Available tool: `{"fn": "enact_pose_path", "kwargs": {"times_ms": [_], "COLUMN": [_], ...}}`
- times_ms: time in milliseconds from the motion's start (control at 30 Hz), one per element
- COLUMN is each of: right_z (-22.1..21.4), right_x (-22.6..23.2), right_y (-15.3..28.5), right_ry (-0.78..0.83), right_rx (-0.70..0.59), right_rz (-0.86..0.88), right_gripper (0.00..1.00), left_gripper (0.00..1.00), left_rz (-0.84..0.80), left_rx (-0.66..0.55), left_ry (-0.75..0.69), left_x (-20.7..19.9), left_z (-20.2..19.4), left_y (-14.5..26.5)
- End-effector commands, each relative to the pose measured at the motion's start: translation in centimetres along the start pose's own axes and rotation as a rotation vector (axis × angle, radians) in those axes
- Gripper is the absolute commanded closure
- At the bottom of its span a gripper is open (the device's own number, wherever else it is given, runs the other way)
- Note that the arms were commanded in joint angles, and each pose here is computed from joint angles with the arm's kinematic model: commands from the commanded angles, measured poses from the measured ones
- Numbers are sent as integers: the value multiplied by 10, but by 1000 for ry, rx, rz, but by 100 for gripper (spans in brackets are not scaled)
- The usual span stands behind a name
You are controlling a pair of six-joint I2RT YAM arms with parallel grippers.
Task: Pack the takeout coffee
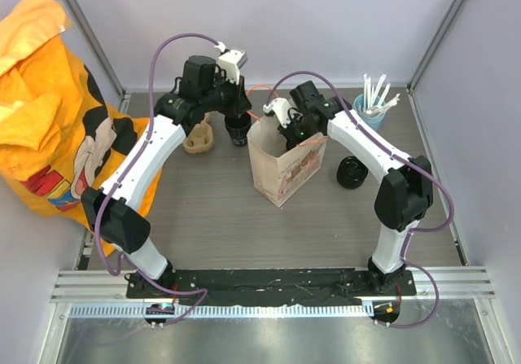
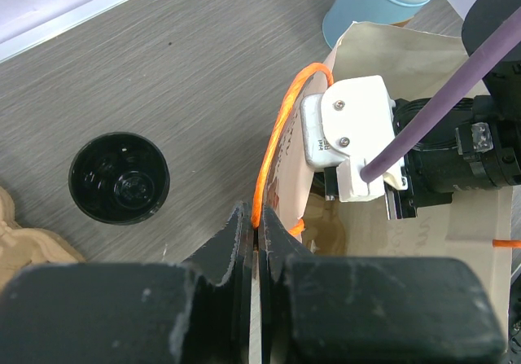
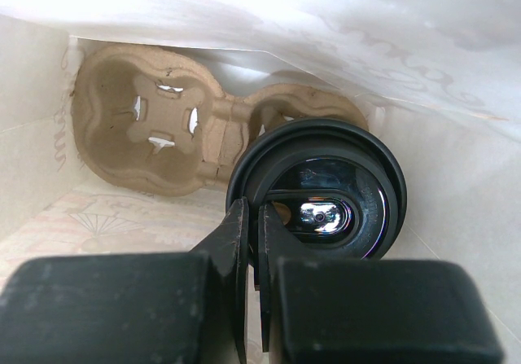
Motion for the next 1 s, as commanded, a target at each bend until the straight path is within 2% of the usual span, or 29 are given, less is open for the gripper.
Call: {"fn": "enact_pose_path", "kwargs": {"times_ms": [0,967], "right_z": [2,-6], "right_x": [-3,-7], "right_y": [16,9], "right_ry": [-8,-10], "right_rx": [-11,16], "right_rz": [-15,-12], "right_gripper": [99,99], "left_gripper": [98,98], "left_rz": [-17,-17], "left_rx": [-77,-77], "left_ry": [-18,-17], "left_x": [-8,-8], "left_z": [20,21], "left_y": [16,17]}}
Point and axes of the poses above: each gripper's point midway between its finger pads, its own y axis back along the fingers, its own x axis along the line the jaws close on, z = x × y, the point moved 2 cm from there along y, back along the fingers, and after that the axes turned 6 degrees about y, right-handed, at the moved point
